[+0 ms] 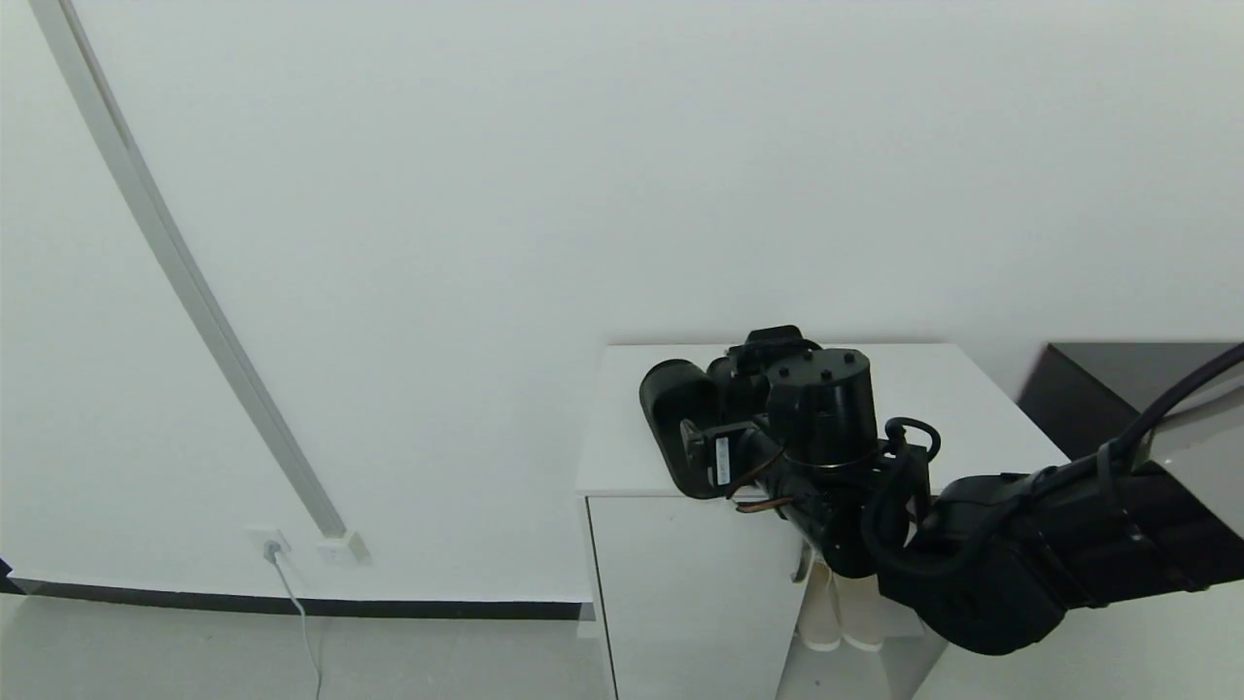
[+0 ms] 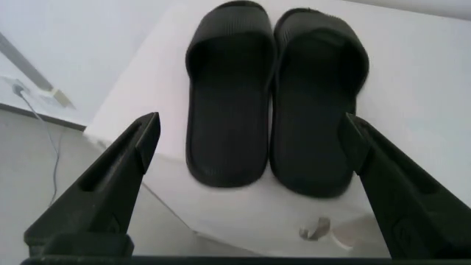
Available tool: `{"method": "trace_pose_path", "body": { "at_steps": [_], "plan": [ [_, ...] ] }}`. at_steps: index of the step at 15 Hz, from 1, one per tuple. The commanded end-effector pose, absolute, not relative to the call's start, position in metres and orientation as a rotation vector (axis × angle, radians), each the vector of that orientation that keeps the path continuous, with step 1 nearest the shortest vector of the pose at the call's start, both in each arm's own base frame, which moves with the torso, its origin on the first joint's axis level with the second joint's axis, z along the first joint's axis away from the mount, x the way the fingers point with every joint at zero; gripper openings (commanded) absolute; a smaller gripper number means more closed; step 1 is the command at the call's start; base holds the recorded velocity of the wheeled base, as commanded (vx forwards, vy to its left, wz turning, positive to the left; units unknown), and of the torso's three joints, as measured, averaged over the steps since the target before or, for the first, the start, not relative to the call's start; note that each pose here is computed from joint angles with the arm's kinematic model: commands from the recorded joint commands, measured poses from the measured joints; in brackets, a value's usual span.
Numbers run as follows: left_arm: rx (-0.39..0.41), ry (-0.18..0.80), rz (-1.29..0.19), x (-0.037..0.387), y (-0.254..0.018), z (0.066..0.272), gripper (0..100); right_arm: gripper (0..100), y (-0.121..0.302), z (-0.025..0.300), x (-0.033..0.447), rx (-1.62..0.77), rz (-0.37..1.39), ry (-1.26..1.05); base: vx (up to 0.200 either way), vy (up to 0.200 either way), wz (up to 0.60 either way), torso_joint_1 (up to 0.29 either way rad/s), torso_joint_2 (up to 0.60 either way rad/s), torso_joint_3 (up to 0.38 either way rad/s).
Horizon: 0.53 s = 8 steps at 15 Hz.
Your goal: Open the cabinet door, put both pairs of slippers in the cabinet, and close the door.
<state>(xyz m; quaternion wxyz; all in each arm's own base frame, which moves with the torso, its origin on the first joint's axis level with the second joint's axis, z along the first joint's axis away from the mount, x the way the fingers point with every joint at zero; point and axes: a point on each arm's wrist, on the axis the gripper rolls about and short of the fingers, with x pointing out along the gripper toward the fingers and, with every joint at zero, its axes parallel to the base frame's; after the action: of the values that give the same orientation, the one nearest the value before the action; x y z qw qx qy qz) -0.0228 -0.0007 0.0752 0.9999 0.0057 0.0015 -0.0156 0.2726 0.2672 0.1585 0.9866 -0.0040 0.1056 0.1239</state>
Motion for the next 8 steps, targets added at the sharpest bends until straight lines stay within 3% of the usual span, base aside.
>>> {"method": "trace_pose_path", "body": {
  "at_steps": [1, 8],
  "plan": [
    [0.012, 0.004, -0.031, -0.023, -0.001, 0.075, 0, 100, 0.269, 0.156, 0.273, -0.009, 0.25, 0.218, 0.0, 0.0, 0.0, 0.0, 0.0, 0.0],
    [0.015, 0.003, -0.032, -0.023, -0.001, 0.075, 0, 100, 0.285, 0.132, 0.31, -0.005, 0.215, 0.222, 0.0, 0.0, 0.0, 0.0, 0.0, 0.0]
  ]
}}
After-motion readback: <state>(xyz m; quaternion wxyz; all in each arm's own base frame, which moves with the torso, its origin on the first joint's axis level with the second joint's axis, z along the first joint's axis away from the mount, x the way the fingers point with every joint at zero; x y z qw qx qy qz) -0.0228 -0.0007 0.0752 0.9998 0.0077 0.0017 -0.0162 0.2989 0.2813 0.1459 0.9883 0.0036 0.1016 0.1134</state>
